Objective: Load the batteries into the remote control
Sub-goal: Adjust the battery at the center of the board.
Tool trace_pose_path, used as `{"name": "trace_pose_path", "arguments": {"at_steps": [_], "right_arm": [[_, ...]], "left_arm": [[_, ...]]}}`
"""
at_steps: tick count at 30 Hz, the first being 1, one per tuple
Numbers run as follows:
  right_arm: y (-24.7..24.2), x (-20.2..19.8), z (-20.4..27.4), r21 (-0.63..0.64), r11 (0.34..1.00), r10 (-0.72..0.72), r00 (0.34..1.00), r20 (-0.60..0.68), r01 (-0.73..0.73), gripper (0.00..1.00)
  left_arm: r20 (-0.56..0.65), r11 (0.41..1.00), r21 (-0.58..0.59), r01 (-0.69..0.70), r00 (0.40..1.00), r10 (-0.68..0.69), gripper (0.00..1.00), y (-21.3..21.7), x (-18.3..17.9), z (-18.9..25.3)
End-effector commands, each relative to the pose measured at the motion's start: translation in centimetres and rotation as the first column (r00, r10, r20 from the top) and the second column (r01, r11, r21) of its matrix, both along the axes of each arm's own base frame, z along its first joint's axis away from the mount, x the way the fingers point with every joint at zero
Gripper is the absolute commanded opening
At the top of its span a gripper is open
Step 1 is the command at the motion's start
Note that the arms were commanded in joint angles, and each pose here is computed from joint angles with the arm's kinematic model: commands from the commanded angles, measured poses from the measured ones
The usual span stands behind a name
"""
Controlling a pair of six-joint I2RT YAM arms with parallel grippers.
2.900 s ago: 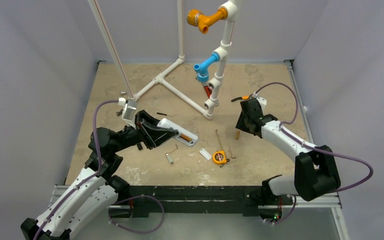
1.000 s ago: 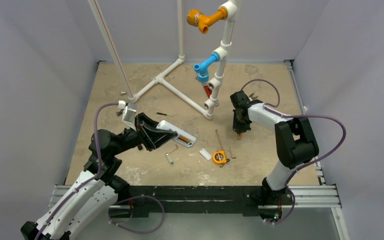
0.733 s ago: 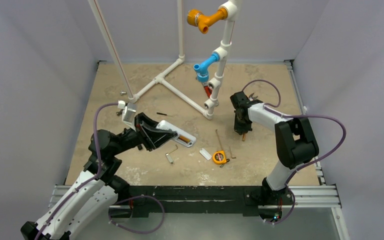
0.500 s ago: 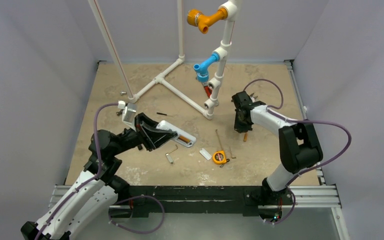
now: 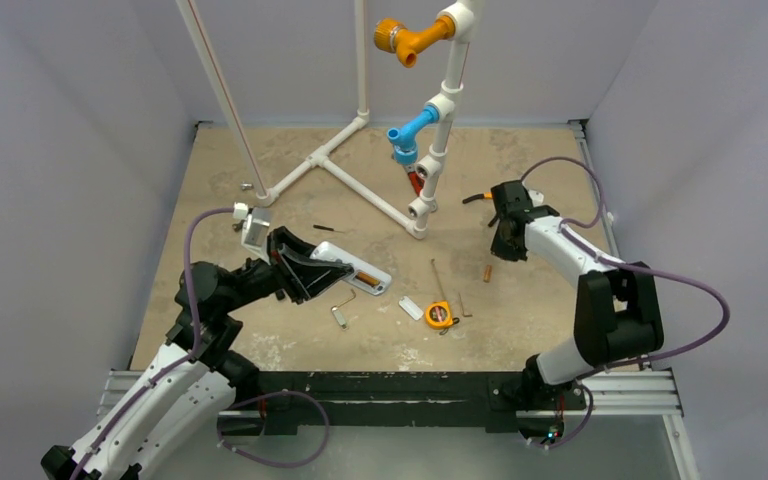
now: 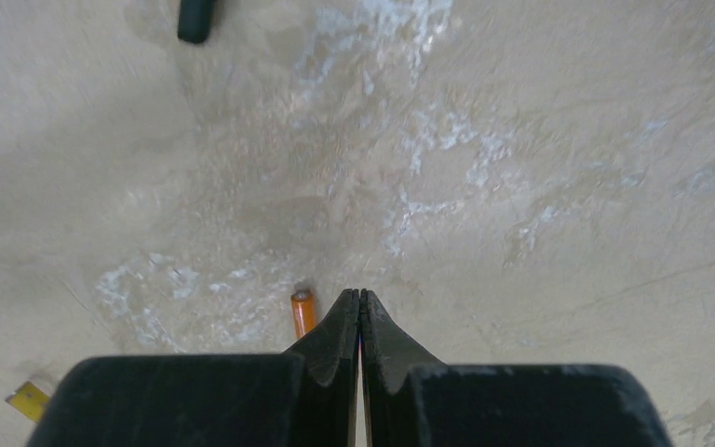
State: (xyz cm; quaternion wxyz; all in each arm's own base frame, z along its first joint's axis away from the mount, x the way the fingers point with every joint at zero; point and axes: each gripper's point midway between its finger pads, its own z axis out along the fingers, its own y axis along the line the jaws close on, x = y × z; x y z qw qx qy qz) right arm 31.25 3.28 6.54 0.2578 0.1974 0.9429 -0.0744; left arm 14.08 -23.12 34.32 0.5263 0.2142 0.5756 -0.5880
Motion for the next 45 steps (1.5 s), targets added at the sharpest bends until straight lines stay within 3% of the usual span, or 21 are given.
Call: {"name": "trace_pose_path", "arguments": {"at_steps": [1, 18, 45], "right_arm": [[1.4, -2.4, -2.2, 0.072, 0.996, 0.060, 0.989, -0.136, -0.050, 0.00], [2.6, -5.5, -4.6, 0.138, 0.984, 0.143, 0.957, -0.254, -0.111, 0.00], [5.2, -3.5, -6.0, 0.206, 0.966, 0.200, 0.958, -0.203, -0.158, 0.00]], "left_arm": [[0.044, 1.000, -0.015, -0.005, 0.999, 0.006, 0.00, 0.1, 0.0, 0.6], [0.028, 0.999, -0.027, 0.017, 0.999, -0.016, 0.00, -0.5, 0.4, 0.7], [0.017, 0.999, -0.027, 0.018, 1.000, -0.018, 0.00, -0.6, 0.7, 0.6]]}}
